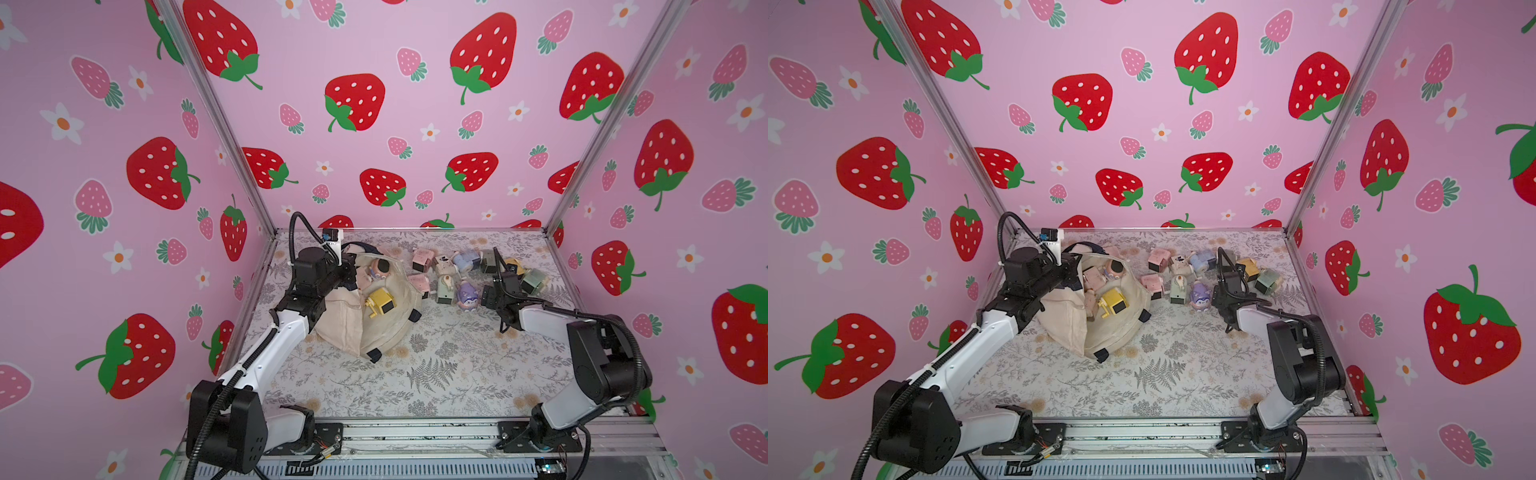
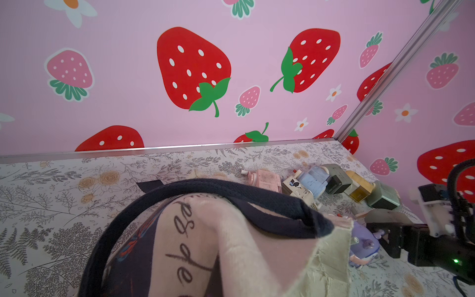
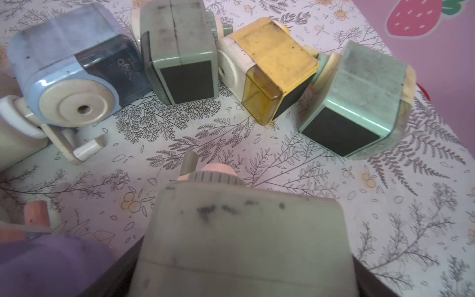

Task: Take out the pencil sharpeners from the tote bags
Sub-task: Place the pencil sharpener at the center of the board, then pick up the pencil sharpener from the canvas bag.

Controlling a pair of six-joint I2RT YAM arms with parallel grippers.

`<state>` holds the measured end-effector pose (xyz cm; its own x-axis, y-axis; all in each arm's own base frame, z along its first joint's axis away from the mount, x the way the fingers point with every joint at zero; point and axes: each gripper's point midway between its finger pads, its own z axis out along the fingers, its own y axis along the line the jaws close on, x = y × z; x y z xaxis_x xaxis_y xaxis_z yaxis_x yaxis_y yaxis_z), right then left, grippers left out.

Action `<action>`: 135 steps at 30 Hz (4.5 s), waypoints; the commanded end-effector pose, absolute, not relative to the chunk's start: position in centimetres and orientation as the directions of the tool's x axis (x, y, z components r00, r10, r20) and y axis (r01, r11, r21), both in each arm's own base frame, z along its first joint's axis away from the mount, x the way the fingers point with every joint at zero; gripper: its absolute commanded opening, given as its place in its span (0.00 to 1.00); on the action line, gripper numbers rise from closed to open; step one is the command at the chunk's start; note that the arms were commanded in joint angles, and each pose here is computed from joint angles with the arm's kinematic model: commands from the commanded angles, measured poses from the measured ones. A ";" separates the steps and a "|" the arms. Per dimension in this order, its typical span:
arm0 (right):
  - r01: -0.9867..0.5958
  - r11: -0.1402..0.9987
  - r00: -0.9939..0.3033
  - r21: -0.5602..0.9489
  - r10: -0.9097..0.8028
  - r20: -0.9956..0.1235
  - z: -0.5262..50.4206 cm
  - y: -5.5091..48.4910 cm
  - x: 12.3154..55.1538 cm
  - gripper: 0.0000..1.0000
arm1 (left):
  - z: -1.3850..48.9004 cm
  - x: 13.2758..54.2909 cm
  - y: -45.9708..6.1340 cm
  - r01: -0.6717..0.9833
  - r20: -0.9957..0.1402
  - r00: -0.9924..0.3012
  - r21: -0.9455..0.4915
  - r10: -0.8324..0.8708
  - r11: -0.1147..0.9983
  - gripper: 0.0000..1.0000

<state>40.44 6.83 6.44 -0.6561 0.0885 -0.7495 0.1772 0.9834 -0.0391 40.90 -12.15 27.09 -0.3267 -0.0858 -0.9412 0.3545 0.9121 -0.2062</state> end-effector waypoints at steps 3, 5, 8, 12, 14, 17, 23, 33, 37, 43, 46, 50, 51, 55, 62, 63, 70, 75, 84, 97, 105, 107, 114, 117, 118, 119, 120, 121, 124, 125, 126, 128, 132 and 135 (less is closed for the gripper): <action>0.146 0.989 -0.657 0.008 0.103 -0.747 6.7 8.1 41.9 0.67 | 33.4 41.3 -13.3 0.436 -0.983 -0.153 -0.163 -0.105 0.885 0.00; 0.128 0.992 -0.665 0.019 0.100 -0.740 6.4 8.5 42.0 0.70 | 33.4 41.3 -13.3 0.436 -0.982 -0.156 -0.163 -0.104 0.885 0.00; 0.107 0.994 -0.673 0.033 0.097 -0.733 6.1 9.0 42.2 0.71 | 33.3 41.4 -13.4 0.438 -0.982 -0.157 -0.165 -0.105 0.884 0.00; 0.090 0.995 -0.685 0.051 0.099 -0.722 5.5 9.6 42.3 0.75 | 33.3 41.3 -13.3 0.436 -0.982 -0.157 -0.164 -0.105 0.885 0.00; 0.083 0.995 -0.689 0.060 0.101 -0.717 5.4 9.8 42.4 0.77 | 33.3 41.3 -13.3 0.437 -0.982 -0.157 -0.164 -0.105 0.884 0.00; 0.085 0.994 -0.689 0.064 0.105 -0.717 5.4 9.8 42.4 0.82 | 33.4 41.3 -13.3 0.437 -0.982 -0.155 -0.164 -0.106 0.884 0.00; 0.075 0.993 -0.681 0.088 0.115 -0.723 6.2 10.1 42.2 0.89 | 33.3 41.4 -13.3 0.436 -0.982 -0.158 -0.164 -0.105 0.885 0.00; 0.040 0.990 -0.682 0.135 0.125 -0.720 6.7 10.9 41.7 0.96 | 33.3 41.4 -13.4 0.441 -0.982 -0.159 -0.166 -0.106 0.882 0.00; 0.049 0.991 -0.679 0.128 0.127 -0.723 6.8 10.6 41.5 0.99 | 33.3 41.3 -13.4 0.441 -0.982 -0.158 -0.166 -0.105 0.882 0.00; 0.063 0.989 -0.660 0.130 0.139 -0.738 7.6 10.1 41.0 0.99 | 33.3 41.4 -13.4 0.441 -0.982 -0.159 -0.167 -0.106 0.882 0.00; 0.085 0.989 -0.631 0.124 0.150 -0.762 8.6 9.4 40.6 0.99 | 33.3 41.4 -13.4 0.439 -0.982 -0.159 -0.166 -0.106 0.883 0.00; 0.098 0.986 -0.578 0.132 0.165 -0.799 10.3 8.6 39.7 1.00 | 33.3 41.4 -13.4 0.440 -0.982 -0.159 -0.165 -0.105 0.883 0.00; 0.102 0.985 -0.569 0.136 0.170 -0.805 10.6 8.4 39.4 0.99 | 33.3 41.4 -13.4 0.440 -0.982 -0.158 -0.165 -0.105 0.883 0.00; 0.104 0.977 -0.513 0.186 0.213 -0.832 12.4 8.2 38.3 0.99 | 33.3 41.4 -13.5 0.443 -0.982 -0.160 -0.166 -0.105 0.881 0.00; -0.045 0.976 -0.398 0.214 0.179 -0.900 17.2 11.8 35.6 0.95 | 33.3 41.3 -13.5 0.443 -0.981 -0.160 -0.168 -0.106 0.880 0.00; -0.070 0.975 -0.383 0.209 0.167 -0.908 17.9 12.5 35.3 0.95 | 33.4 41.3 -13.5 0.444 -0.981 -0.159 -0.168 -0.108 0.880 0.00; -0.390 0.912 -0.289 0.130 0.013 -0.957 21.7 21.2 32.0 0.93 | 33.4 41.3 -13.5 0.444 -0.982 -0.158 -0.168 -0.108 0.880 0.00; -0.634 0.774 -0.190 0.008 -0.145 -0.971 22.5 29.9 28.4 0.93 | 33.4 41.3 -13.6 0.446 -0.981 -0.160 -0.169 -0.108 0.879 0.00; -0.804 0.593 -0.208 -0.041 -0.344 -0.916 18.2 40.4 26.6 0.93 | 33.5 41.2 -13.5 0.444 -0.982 -0.157 -0.168 -0.108 0.880 0.00; -0.796 0.591 -0.223 -0.130 -0.486 -0.845 11.1 45.5 31.0 0.97 | 33.4 41.3 -13.5 0.443 -0.982 -0.157 -0.167 -0.107 0.881 0.00; -0.796 0.599 -0.287 -0.083 -0.495 -0.820 8.1 46.4 33.8 0.99 | 33.4 41.3 -13.5 0.442 -0.982 -0.157 -0.165 -0.106 0.882 0.00; -0.794 0.604 -0.306 -0.070 -0.496 -0.813 7.3 46.4 34.5 1.00 | 33.4 41.3 -13.4 0.441 -0.982 -0.156 -0.164 -0.104 0.882 0.00; -0.788 0.615 -0.364 -0.026 -0.500 -0.785 5.4 46.4 35.7 0.97 | 33.4 41.3 -13.4 0.440 -0.982 -0.156 -0.163 -0.104 0.883 0.00; -0.801 0.599 -0.374 -0.005 -0.506 -0.777 4.9 46.6 35.5 0.91 | 33.3 41.4 -13.4 0.439 -0.982 -0.158 -0.162 -0.102 0.884 0.00; -0.804 0.595 -0.377 0.001 -0.507 -0.775 4.8 46.7 35.3 0.88 | 33.3 41.4 -13.4 0.437 -0.982 -0.156 -0.162 -0.103 0.885 0.00; -0.805 0.594 -0.381 0.005 -0.510 -0.772 4.7 46.6 35.2 0.85 | 33.3 41.4 -13.4 0.437 -0.982 -0.156 -0.162 -0.102 0.885 0.00; -0.802 0.597 -0.387 0.007 -0.511 -0.768 4.5 46.5 35.2 0.84 | 33.3 41.4 -13.4 0.439 -0.982 -0.158 -0.162 -0.102 0.884 0.00; -0.798 0.602 -0.395 0.011 -0.510 -0.764 4.6 46.4 35.2 0.81 | 33.2 41.4 -13.4 0.439 -0.982 -0.159 -0.162 -0.101 0.884 0.00; -0.800 0.599 -0.403 0.023 -0.509 -0.761 4.7 46.3 34.7 0.72 | 33.2 41.4 -13.4 0.439 -0.982 -0.160 -0.163 -0.102 0.884 0.00; -0.800 0.600 -0.404 0.026 -0.506 -0.762 4.9 46.3 34.6 0.68 | 33.3 41.4 -13.4 0.439 -0.982 -0.157 -0.162 -0.102 0.884 0.00; -0.801 0.598 -0.404 0.028 -0.505 -0.763 5.0 46.2 34.6 0.65 | 33.3 41.4 -13.4 0.439 -0.982 -0.159 -0.164 -0.103 0.884 0.00; -0.804 0.594 -0.398 0.029 -0.503 -0.767 5.3 46.3 34.3 0.60 | 33.2 41.4 -13.5 0.440 -0.982 -0.159 -0.163 -0.102 0.883 0.00; -0.812 0.583 -0.376 0.020 -0.497 -0.782 6.3 46.6 33.8 0.54 | 33.2 41.4 -13.5 0.441 -0.982 -0.160 -0.163 -0.102 0.883 0.00; -0.816 0.577 -0.362 0.011 -0.497 -0.789 6.7 46.8 33.4 0.54 | 33.2 41.4 -13.5 0.440 -0.982 -0.160 -0.163 -0.102 0.883 0.00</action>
<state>34.59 46.49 5.19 -0.3863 -0.4949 -0.7783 -0.7983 0.6021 0.0134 41.01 -12.34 27.11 -0.3283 -0.0851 -0.9407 0.3623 0.9084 -0.2086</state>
